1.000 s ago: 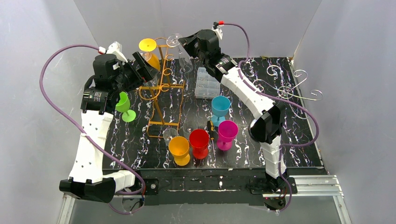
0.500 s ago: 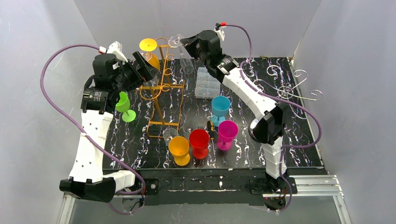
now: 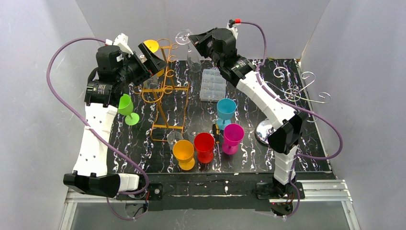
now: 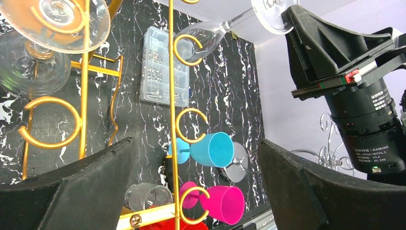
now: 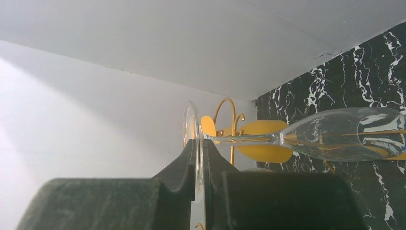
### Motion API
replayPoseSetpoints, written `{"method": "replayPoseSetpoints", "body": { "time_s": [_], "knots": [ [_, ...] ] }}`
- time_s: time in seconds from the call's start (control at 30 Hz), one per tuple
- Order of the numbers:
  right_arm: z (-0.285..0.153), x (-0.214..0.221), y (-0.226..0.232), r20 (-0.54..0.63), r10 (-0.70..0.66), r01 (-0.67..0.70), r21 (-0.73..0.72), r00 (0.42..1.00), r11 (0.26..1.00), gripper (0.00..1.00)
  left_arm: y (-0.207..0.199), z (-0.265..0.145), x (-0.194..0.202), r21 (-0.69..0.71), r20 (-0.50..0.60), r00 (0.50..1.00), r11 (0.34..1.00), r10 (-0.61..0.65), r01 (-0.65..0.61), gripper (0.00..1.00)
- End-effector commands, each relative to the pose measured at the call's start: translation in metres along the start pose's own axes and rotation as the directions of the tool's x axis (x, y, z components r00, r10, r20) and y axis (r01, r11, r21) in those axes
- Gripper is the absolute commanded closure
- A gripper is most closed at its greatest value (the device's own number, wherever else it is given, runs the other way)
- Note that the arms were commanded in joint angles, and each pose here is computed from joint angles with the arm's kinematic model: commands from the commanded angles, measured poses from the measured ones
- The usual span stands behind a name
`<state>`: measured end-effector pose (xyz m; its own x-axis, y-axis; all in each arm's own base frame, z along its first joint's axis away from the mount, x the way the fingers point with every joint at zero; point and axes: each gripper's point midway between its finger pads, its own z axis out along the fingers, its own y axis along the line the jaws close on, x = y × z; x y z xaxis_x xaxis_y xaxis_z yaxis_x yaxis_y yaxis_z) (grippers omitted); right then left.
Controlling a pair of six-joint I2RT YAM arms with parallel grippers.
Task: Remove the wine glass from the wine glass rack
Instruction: Pick up the wine glass from the wine rack, then place the wine glass at the center of the board.
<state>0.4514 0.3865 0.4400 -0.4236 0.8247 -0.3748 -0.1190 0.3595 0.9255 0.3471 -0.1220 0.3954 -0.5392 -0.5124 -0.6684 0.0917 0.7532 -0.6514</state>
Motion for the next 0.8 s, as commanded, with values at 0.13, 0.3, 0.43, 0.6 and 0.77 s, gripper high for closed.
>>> {"method": "replayPoseSetpoints", "body": {
  "time_s": [0.13, 0.3, 0.43, 0.6, 0.77],
  "knots": [
    [-0.033, -0.021, 0.049, 0.031, 0.034, -0.03, -0.13, 0.999, 0.991, 0.99, -0.023, 0.004, -0.014, 0.09, 0.015, 0.999, 0.995, -0.049, 0.048, 0.11],
    [-0.048, -0.023, 0.053, 0.021, 0.033, -0.029, -0.141, 0.999, 0.99, 0.99, -0.044, 0.009, -0.029, 0.16, 0.021, 0.995, 0.983, -0.097, 0.092, 0.2],
    [-0.069, -0.02, 0.058, -0.01, 0.031, -0.032, -0.164, 0.999, 0.986, 0.99, -0.063, 0.031, -0.035, 0.237, -0.039, 0.98, 0.951, -0.194, 0.197, 0.36],
    [-0.092, -0.017, 0.065, -0.033, 0.02, -0.026, -0.188, 0.999, 0.982, 0.99, -0.094, 0.042, -0.035, 0.335, -0.102, 0.965, 0.905, -0.243, 0.263, 0.47],
    [-0.1, -0.019, 0.071, -0.036, 0.011, -0.018, -0.206, 0.999, 0.978, 0.99, -0.11, 0.042, -0.033, 0.38, -0.13, 0.957, 0.878, -0.259, 0.29, 0.5]
  ]
}}
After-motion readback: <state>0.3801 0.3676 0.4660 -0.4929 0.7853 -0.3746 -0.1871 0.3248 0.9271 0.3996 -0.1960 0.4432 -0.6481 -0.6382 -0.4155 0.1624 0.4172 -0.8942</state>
